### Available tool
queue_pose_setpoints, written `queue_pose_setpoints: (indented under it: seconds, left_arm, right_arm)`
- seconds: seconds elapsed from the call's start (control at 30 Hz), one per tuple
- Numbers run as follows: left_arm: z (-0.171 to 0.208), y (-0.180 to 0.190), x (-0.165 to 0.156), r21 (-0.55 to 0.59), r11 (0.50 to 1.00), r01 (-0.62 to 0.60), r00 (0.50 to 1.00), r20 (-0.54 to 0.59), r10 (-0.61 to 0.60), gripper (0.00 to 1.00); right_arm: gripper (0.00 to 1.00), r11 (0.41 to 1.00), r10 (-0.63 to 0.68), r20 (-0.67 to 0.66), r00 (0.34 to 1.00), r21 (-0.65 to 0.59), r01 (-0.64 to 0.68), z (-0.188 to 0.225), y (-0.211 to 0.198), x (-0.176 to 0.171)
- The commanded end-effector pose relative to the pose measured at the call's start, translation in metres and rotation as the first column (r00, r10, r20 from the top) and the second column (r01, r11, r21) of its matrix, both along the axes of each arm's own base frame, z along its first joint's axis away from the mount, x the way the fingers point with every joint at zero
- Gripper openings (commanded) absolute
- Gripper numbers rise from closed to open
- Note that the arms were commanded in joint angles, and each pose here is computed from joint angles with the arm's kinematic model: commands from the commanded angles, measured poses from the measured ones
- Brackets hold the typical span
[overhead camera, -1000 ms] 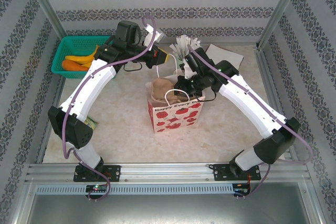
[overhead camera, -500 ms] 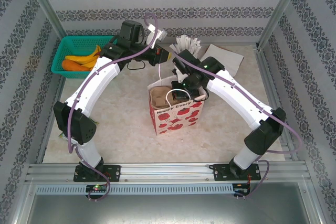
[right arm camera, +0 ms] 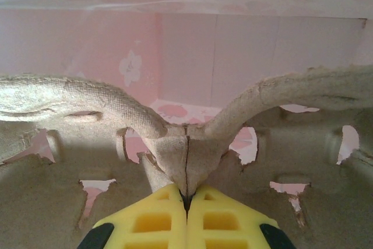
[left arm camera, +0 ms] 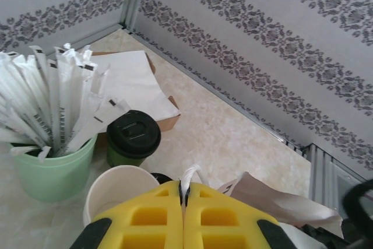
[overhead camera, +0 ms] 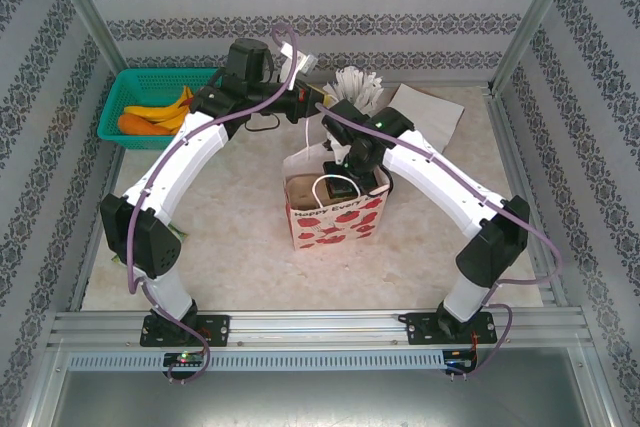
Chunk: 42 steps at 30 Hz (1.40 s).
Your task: Pack the takeout coffee
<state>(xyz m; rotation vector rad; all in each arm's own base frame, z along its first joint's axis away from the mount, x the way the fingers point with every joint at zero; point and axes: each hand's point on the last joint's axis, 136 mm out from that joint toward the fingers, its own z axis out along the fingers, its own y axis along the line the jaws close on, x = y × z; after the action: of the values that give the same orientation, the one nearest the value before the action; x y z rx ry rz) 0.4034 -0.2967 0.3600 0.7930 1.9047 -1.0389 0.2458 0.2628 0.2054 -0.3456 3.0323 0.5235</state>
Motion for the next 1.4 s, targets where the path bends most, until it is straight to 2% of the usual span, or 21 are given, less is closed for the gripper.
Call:
queue_pose_setpoints:
  seconds: [0.0, 0.23, 0.4, 0.57, 0.77, 0.93, 1.1, 1.23, 1.37]
  left_arm:
    - [0.027, 0.003, -0.010, -0.053, 0.998, 0.038, 0.997, 0.076, -0.034, 0.00]
    - [0.023, 0.008, 0.000, -0.037, 0.999, -0.032, 0.998, 0.061, 0.035, 0.00]
    - [0.015, 0.020, 0.026, 0.005, 0.983, -0.186, 0.982, 0.042, 0.186, 0.00]
    - [0.025, 0.006, 0.009, -0.070, 0.996, -0.057, 0.996, 0.061, 0.061, 0.00]
    - [0.032, 0.005, -0.021, -0.096, 0.994, 0.056, 0.993, 0.110, -0.045, 0.03]
    - [0.028, 0.012, -0.036, -0.075, 0.996, 0.058, 0.991, 0.121, -0.049, 0.16]
    - [0.025, 0.026, -0.052, -0.056, 0.998, 0.007, 0.989, 0.149, 0.001, 0.44]
    - [0.024, 0.039, -0.075, -0.035, 0.999, -0.011, 0.981, 0.192, 0.017, 0.61]
    - [0.016, 0.053, -0.096, 0.004, 1.000, -0.028, 0.978, 0.206, 0.027, 0.70]
  right_arm:
    - [0.00, 1.000, 0.022, -0.059, 0.998, -0.002, -0.022, -0.003, 0.003, -0.007]
    - [0.00, 0.999, 0.037, -0.098, 0.994, -0.010, -0.038, -0.010, 0.003, -0.011]
    - [0.00, 0.998, 0.056, -0.106, 0.993, 0.006, -0.056, -0.006, 0.006, -0.016]
    - [0.00, 0.999, 0.049, -0.114, 0.992, -0.007, -0.050, -0.012, 0.005, -0.014]
    - [0.00, 0.999, 0.033, -0.110, 0.993, -0.017, -0.035, -0.020, 0.008, -0.005]
    - [0.00, 1.000, 0.012, -0.100, 0.995, -0.025, -0.015, -0.023, 0.007, 0.000]
    - [0.00, 1.000, 0.006, -0.095, 0.995, -0.018, -0.008, -0.024, 0.008, 0.000]
    - [0.00, 1.000, 0.005, -0.089, 0.996, -0.012, -0.006, -0.023, 0.008, 0.000]
    - [0.00, 1.000, 0.003, -0.079, 0.997, -0.006, -0.004, -0.022, 0.009, 0.001]
